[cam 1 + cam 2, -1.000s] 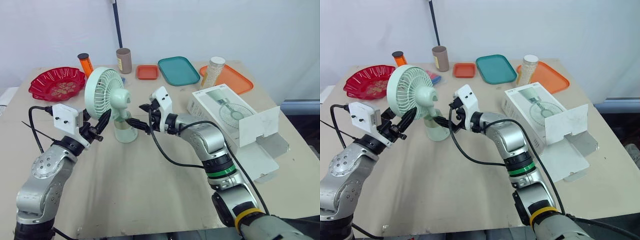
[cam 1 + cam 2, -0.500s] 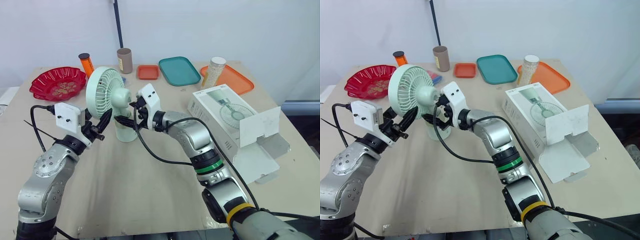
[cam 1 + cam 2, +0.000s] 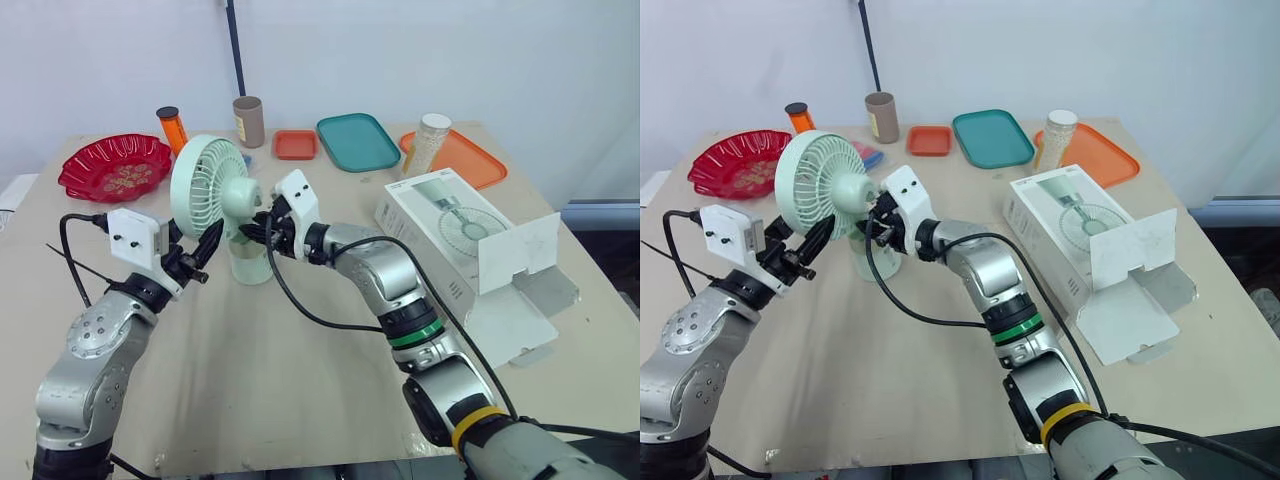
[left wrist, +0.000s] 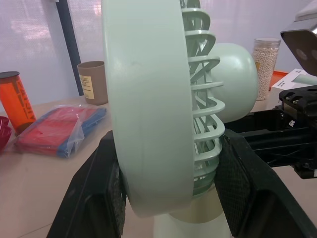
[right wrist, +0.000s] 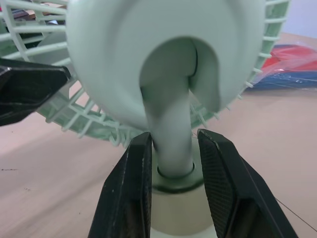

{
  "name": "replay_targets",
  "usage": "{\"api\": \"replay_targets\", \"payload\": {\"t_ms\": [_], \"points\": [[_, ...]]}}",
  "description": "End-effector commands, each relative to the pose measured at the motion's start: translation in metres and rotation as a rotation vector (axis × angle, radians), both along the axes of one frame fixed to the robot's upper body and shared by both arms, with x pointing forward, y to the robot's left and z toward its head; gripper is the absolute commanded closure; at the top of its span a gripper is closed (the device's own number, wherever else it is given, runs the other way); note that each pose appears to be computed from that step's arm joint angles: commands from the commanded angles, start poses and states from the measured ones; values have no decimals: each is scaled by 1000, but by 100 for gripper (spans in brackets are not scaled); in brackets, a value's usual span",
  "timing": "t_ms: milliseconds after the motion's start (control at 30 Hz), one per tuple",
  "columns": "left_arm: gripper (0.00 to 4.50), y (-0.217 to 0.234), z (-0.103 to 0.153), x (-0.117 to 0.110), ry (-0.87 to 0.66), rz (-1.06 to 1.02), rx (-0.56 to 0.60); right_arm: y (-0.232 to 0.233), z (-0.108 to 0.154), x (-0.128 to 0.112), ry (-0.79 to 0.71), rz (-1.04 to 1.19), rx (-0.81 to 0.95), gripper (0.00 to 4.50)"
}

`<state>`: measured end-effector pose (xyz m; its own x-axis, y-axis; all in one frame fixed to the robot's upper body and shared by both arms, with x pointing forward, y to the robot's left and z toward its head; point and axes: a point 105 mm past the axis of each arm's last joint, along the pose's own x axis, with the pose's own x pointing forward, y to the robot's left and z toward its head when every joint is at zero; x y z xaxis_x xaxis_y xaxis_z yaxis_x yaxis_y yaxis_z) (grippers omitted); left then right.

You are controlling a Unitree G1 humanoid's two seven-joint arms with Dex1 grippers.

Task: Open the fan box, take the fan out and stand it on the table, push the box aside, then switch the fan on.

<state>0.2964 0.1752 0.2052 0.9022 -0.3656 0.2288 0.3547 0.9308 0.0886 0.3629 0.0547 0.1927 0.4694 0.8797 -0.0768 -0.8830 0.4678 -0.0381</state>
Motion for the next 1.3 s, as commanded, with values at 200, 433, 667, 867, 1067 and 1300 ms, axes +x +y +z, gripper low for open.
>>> {"api": "replay_targets", "payload": {"t_ms": [200,433,667,867,1067,1300], "points": [[257,3,13,-7,-72,0,1,6,14,-7,-60,47,24,416],[93,-1,9,-16,-45,-99,-17,4,14,-3,-59,25,24,416],[1,36,17,-38,-52,-75,-29,-3,17,5,-58,-16,36,416],[1,73,17,-44,17,-35,-14,-13,41,-18,-125,139,108,416],[52,64,8,-47,93,-222,-3,-53,54,-58,-206,363,116,416],[289,27,-15,-50,153,-472,105,-84,36,-72,-197,400,27,416]]}}
